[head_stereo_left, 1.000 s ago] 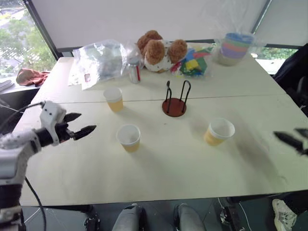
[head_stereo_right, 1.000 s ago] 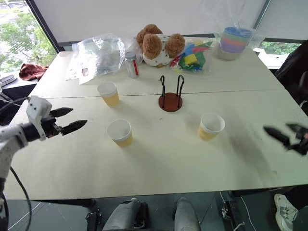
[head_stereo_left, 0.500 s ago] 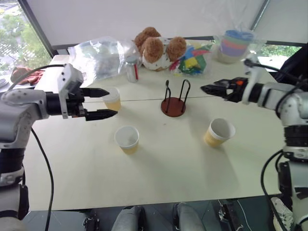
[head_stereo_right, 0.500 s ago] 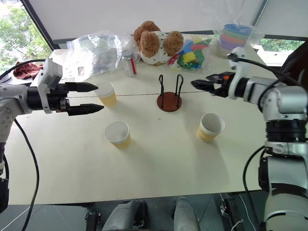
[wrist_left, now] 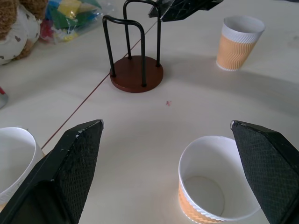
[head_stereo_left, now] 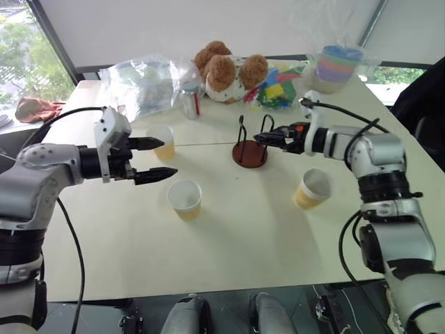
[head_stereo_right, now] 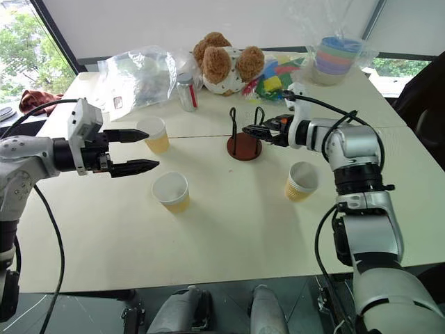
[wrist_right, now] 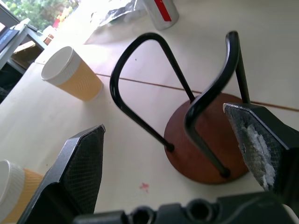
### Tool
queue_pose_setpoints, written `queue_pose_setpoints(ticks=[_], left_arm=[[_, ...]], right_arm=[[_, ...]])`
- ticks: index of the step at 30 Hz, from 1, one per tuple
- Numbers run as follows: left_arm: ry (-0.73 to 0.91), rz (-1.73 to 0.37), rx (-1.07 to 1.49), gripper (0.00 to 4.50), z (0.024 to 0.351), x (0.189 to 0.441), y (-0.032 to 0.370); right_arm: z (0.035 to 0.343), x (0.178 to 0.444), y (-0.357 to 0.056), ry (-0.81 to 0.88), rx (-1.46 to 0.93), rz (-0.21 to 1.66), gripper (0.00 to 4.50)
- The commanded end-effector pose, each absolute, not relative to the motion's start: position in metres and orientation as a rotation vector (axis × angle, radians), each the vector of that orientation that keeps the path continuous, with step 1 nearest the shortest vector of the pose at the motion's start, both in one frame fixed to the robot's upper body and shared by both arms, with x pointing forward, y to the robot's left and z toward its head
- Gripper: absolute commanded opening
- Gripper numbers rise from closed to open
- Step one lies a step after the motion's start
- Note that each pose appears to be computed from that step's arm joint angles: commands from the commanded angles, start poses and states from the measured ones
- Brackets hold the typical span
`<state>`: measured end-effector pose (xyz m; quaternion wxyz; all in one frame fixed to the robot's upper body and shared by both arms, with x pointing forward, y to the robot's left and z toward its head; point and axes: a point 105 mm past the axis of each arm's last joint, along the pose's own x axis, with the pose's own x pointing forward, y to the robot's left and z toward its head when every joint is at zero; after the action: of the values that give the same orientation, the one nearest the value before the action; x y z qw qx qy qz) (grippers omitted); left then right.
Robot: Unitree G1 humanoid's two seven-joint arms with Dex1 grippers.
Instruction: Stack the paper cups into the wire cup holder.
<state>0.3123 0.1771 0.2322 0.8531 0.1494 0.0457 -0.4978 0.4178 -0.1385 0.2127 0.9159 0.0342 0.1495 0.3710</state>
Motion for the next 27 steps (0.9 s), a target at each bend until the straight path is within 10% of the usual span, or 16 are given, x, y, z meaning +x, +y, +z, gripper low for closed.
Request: queue_pose_setpoints(ticks=[1, 9, 17, 27], left_arm=[[0.052, -1.029, 0.349, 4.5, 0.241, 0.313, 0.178], [0.049, -1.017, 0.355, 4.5, 0.239, 0.316, 0.178], [0.045, -1.024, 0.367, 4.5, 0.239, 0.32, 0.176], [0.047, -1.062, 0.369, 4.5, 0.241, 0.326, 0.17]], right_arm=[[0.227, 0.426, -0.135, 0.238, 0.032, 0.76, 3.91], [0.234, 0.433, -0.128, 0.195, 0.041, 0.75, 0.04], [0.264, 0.406, -0.115, 0.107, 0.054, 0.752, 0.04], [0.222, 0.335, -0.093, 0.222, 0.013, 0.542, 0.04]])
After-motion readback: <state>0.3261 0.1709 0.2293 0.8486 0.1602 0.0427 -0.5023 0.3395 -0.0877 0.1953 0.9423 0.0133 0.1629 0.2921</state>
